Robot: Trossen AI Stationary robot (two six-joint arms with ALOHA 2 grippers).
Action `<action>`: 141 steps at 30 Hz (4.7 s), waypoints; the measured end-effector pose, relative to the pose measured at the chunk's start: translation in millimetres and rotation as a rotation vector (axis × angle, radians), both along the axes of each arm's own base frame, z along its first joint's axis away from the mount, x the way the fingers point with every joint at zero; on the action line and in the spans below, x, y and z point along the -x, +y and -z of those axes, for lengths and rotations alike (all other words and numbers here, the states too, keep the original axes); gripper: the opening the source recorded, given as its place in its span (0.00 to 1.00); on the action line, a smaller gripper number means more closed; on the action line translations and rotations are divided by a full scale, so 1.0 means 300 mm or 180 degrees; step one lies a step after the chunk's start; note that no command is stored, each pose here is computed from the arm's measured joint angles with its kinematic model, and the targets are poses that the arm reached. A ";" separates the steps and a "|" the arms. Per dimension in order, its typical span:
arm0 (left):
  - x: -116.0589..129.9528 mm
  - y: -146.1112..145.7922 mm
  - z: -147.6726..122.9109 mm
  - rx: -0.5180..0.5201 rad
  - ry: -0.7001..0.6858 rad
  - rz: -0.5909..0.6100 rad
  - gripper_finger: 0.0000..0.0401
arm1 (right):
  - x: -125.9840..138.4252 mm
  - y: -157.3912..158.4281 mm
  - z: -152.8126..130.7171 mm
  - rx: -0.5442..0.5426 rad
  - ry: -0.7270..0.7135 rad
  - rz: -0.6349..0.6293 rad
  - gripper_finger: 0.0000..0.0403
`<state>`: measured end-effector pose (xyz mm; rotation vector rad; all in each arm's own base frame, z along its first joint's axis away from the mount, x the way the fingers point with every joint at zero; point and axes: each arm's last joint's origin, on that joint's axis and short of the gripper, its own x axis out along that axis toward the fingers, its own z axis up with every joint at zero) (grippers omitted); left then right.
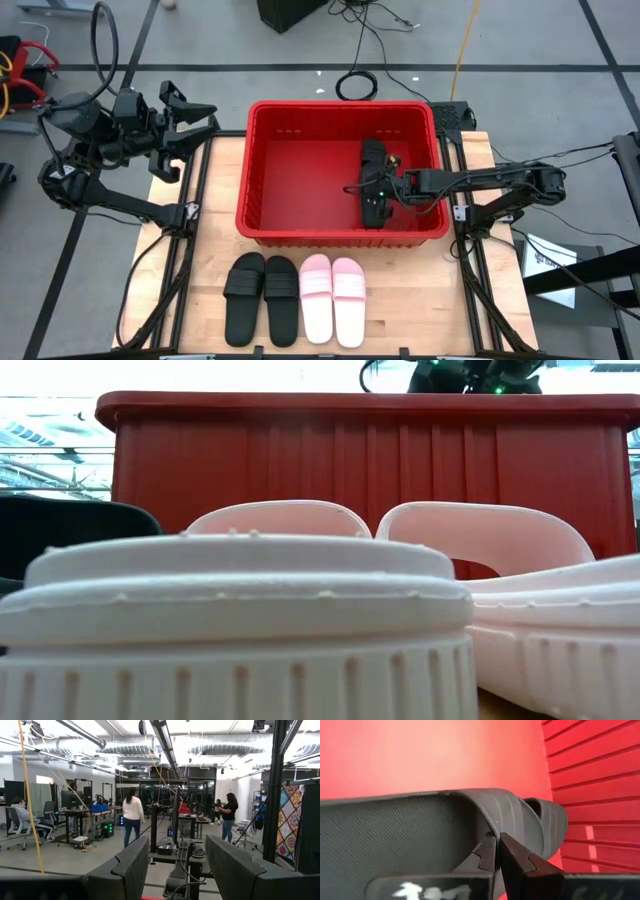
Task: Pick and place slides into bin
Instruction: Put the black slide into the red bin, then put the pink slide into the red bin
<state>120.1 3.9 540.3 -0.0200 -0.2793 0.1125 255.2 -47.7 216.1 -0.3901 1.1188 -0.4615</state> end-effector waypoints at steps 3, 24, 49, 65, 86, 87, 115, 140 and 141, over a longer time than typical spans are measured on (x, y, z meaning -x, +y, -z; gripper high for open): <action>0.000 0.000 0.000 0.0010 -0.0003 0.0002 0.50 | 0.002 0.003 0.008 -0.0080 0.0024 -0.0068 0.01; -0.002 0.000 0.000 0.0008 -0.0001 0.0001 0.50 | 0.011 0.008 0.035 -0.0258 0.0048 -0.0153 0.07; -0.002 0.000 0.000 0.0006 0.0001 0.0000 0.50 | 0.023 0.021 0.028 -0.0650 -0.0077 -0.0074 0.39; -0.003 0.000 0.002 -0.0017 0.0024 -0.0006 0.50 | 0.085 0.038 -0.056 -0.0886 -0.0349 -0.0183 0.40; -0.003 0.000 0.001 -0.0013 0.0011 -0.0004 0.50 | 0.053 0.053 -0.276 -0.1962 -0.2770 -0.0037 0.40; -0.003 0.000 0.001 -0.0012 0.0010 -0.0004 0.50 | 0.048 0.053 -0.298 -0.2000 -0.3007 -0.0066 0.40; -0.003 0.000 0.000 0.0252 -0.0028 0.0080 0.50 | 0.104 0.254 -0.602 -0.2661 -0.5805 -0.1770 0.40; -0.065 -0.009 -0.006 0.0565 -0.0131 0.0446 0.50 | 0.058 0.658 -0.813 -0.1907 -0.5420 -0.3049 0.40; -0.064 -0.010 -0.006 0.0570 -0.0138 0.0476 0.50 | 0.051 0.669 -0.827 -0.1849 -0.5323 -0.3010 0.40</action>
